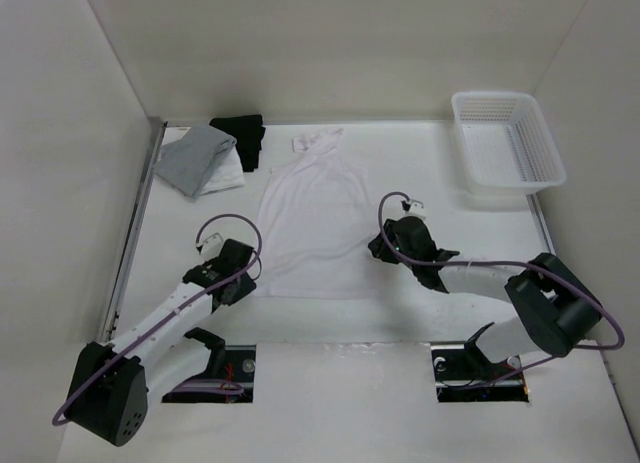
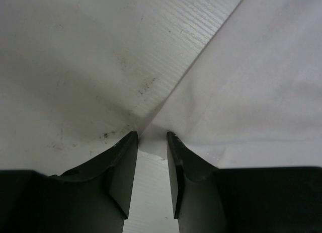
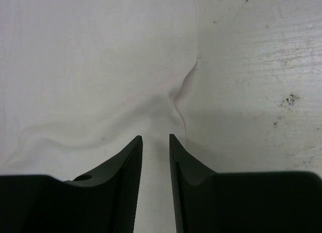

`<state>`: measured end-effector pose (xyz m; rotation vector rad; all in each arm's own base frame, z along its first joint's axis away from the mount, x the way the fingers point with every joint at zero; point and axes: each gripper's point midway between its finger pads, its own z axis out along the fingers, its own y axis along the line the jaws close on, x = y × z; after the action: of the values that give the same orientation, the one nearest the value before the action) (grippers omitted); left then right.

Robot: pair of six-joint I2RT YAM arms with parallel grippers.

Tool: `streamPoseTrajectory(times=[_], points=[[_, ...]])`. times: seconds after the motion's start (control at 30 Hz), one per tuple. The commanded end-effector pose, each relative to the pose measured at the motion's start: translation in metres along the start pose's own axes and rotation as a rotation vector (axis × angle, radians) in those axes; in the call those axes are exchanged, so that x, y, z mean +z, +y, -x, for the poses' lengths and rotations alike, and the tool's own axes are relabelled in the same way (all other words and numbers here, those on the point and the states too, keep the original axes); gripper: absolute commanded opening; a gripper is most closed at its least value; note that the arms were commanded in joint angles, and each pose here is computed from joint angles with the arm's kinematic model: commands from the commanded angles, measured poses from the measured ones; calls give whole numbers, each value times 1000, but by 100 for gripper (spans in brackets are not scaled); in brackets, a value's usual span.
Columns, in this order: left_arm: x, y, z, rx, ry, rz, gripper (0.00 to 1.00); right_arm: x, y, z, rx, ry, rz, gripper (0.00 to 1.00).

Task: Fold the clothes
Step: Flatten the tank top out

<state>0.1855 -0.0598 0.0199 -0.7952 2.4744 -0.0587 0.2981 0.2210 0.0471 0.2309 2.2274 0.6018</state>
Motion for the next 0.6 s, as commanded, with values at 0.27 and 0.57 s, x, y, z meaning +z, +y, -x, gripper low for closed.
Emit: streamPoseTrajectory(times=[0.27,0.57], points=[[0,-1,5,-63,-17,4,26,-27,5,29,20,-126,39,45],[1,-5,-1,-47,8,7,8,-34,0,29,25,-133,27,50]])
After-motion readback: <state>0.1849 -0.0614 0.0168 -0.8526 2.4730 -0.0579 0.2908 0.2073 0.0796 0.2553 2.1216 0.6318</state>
